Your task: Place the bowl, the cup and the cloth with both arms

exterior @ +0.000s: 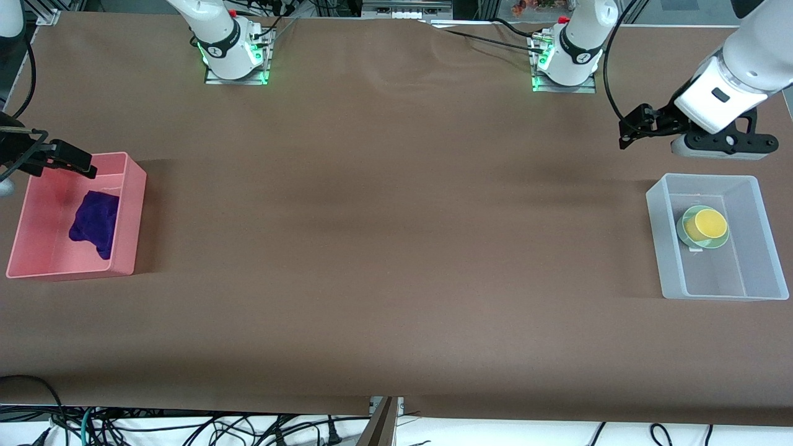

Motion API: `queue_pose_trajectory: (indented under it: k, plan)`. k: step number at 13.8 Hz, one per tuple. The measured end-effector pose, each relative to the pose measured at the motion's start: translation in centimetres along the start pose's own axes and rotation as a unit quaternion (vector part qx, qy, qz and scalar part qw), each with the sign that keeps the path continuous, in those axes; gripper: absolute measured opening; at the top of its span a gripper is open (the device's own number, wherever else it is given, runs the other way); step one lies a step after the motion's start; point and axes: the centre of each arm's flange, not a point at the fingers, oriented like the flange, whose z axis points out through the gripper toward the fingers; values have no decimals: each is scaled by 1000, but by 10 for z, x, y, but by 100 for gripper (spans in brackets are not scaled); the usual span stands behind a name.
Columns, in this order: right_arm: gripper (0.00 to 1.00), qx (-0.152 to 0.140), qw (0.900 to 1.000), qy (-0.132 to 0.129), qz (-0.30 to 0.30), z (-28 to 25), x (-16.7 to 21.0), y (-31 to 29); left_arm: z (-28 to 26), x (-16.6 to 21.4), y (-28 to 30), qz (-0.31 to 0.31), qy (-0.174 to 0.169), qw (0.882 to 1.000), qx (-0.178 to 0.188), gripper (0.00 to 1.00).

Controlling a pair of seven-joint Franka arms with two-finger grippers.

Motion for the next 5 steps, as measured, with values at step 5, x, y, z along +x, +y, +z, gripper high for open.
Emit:
queue_pose_trajectory:
  k: [5]
  plan:
    - [100,0,1000,0,0,0,0,0,6,12,-6,-6,-8,1000,-1,100]
